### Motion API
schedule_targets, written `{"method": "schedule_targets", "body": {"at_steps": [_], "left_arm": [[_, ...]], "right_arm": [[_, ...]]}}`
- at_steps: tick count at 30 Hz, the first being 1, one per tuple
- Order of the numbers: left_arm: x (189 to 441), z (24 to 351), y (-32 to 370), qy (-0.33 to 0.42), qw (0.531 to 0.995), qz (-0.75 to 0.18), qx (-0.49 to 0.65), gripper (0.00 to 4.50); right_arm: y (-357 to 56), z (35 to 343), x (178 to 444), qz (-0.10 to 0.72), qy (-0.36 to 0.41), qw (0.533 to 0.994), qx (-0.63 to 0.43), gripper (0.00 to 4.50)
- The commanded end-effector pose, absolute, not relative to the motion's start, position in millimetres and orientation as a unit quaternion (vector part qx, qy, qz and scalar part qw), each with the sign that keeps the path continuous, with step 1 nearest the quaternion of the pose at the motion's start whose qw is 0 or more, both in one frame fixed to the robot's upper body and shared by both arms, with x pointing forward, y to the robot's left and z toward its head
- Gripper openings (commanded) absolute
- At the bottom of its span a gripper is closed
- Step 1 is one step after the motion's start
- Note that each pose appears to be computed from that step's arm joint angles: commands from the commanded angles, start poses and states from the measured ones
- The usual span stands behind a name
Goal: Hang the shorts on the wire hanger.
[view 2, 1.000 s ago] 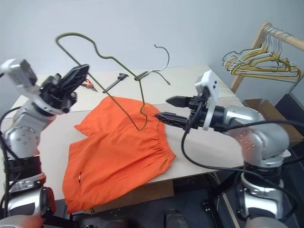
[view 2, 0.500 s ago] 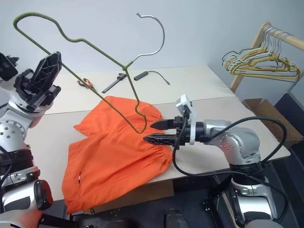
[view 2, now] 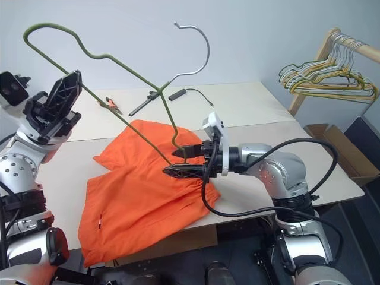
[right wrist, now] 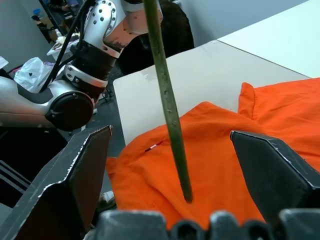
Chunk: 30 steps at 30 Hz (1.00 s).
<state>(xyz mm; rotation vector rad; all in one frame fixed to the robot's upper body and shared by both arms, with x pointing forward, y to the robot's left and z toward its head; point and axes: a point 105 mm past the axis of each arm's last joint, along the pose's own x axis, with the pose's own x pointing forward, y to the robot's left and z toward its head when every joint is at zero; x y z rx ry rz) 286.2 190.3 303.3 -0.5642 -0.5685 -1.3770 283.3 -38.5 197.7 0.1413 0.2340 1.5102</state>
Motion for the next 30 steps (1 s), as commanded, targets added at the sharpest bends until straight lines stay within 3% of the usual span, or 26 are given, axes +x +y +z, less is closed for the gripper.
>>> {"method": "schedule_targets", "body": {"at_steps": [1,3,6,17,21,22,25,30], "left_arm": [[281.7,311.4,187.2,-0.273,0.696,-0.622,-0.233,0.00],[282.0,311.2,186.9,-0.273,0.696,-0.622,-0.234,0.00],[282.9,309.2,185.5,-0.271,0.696,-0.623,-0.233,0.00],[288.4,304.1,179.3,-0.269,0.698,-0.624,-0.226,0.00],[298.9,293.0,173.7,-0.251,0.734,-0.601,-0.193,0.00],[300.1,289.3,172.3,-0.245,0.736,-0.601,-0.192,0.39],[304.0,279.8,169.4,-0.224,0.747,-0.596,-0.190,1.00],[313.9,245.4,163.7,-0.136,0.798,-0.571,-0.134,2.68]], "right_arm": [[-37.5,210.1,286.8,0.683,0.082,0.725,0.048,4.48],[-37.6,209.3,287.0,0.683,0.085,0.724,0.048,4.48],[-37.0,208.7,288.0,0.680,0.084,0.726,0.050,3.91],[-35.6,203.0,292.2,0.668,0.094,0.737,0.045,0.19],[-36.8,205.7,294.1,0.664,0.089,0.741,0.052,0.05],[-37.2,208.0,294.0,0.663,0.085,0.742,0.057,0.00],[-38.8,215.1,293.0,0.661,0.070,0.744,0.069,0.00],[-51.8,229.2,293.4,0.641,0.050,0.759,0.100,0.00]]}}
